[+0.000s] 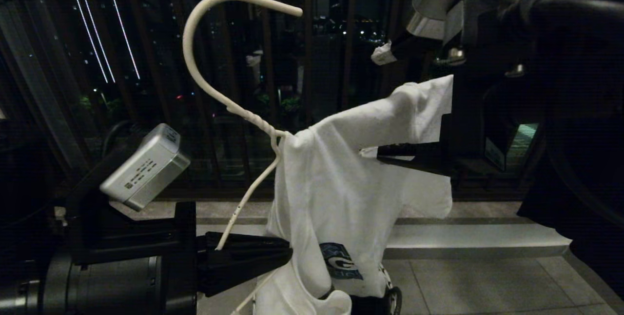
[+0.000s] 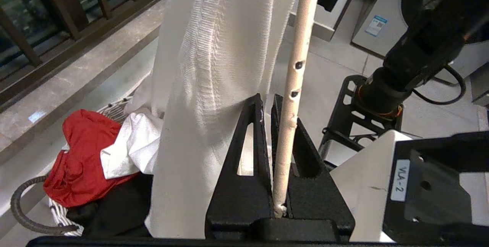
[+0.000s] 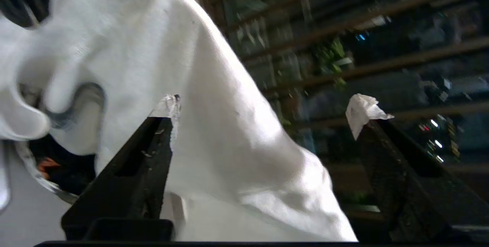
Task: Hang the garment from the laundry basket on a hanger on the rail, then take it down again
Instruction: Hang the clothes on the clothes rack
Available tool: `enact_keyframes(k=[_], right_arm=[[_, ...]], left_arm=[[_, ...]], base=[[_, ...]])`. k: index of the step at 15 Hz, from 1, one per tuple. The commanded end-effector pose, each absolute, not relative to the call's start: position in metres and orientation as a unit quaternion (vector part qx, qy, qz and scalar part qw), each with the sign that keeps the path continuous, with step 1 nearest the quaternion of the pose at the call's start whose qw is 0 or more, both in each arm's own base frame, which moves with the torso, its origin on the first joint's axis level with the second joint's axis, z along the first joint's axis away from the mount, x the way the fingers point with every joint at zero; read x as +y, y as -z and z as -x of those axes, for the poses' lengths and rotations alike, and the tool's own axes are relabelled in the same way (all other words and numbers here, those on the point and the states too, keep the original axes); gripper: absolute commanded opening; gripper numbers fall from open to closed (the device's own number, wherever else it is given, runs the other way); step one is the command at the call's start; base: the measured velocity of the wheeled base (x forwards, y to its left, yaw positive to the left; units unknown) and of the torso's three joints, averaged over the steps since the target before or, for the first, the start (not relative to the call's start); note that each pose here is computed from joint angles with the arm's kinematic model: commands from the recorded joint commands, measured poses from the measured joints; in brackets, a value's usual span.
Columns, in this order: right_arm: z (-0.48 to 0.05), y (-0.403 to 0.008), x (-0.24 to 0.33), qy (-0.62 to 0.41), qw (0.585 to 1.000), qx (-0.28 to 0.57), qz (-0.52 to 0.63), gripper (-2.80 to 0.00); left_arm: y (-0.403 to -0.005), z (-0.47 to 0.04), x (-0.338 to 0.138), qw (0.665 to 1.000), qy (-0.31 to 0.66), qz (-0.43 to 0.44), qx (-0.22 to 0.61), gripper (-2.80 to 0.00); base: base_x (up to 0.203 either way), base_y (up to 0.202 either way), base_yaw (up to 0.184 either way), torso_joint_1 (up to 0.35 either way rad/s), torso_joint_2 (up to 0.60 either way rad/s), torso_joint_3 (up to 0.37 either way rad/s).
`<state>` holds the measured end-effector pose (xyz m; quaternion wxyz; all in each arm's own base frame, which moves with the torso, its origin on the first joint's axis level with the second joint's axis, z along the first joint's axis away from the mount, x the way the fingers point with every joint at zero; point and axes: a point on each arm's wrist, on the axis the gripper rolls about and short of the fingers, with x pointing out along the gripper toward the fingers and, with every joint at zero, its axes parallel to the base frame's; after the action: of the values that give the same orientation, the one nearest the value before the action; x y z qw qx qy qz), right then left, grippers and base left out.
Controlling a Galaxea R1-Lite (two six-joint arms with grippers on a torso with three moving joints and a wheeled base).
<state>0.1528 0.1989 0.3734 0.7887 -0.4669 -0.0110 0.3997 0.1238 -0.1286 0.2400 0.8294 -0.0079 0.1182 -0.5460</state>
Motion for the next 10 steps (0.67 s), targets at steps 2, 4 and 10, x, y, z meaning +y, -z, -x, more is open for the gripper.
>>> enact_keyframes(k=[2,4,10], right_arm=[[-0.1533,-0.3719,0.2004,-0.414,0.784,-0.011,0.463,0.00],[-0.1535,-0.3712,0.2018,-0.420,0.781,-0.012,0.462,0.00],[-0.1552,-0.3674,0.2063,-0.455,0.773,-0.009,0.441,0.00]], left_arm=[[-0.2410,-0.1207,-0.1257,0.829,0.548,0.009,0.112,-2.80],[-0.2417,-0.1200,-0.1251,0.829,0.548,0.009,0.109,-2.80],[-0.2408,-0.1141,-0.1196,0.829,0.552,-0.016,0.086,-2.80]], base=[[0.000,0.000,0.000,0.000,0.00,0.000],[0.000,0.000,0.000,0.000,0.00,0.000],[0.000,0.000,0.000,0.000,0.00,0.000]])
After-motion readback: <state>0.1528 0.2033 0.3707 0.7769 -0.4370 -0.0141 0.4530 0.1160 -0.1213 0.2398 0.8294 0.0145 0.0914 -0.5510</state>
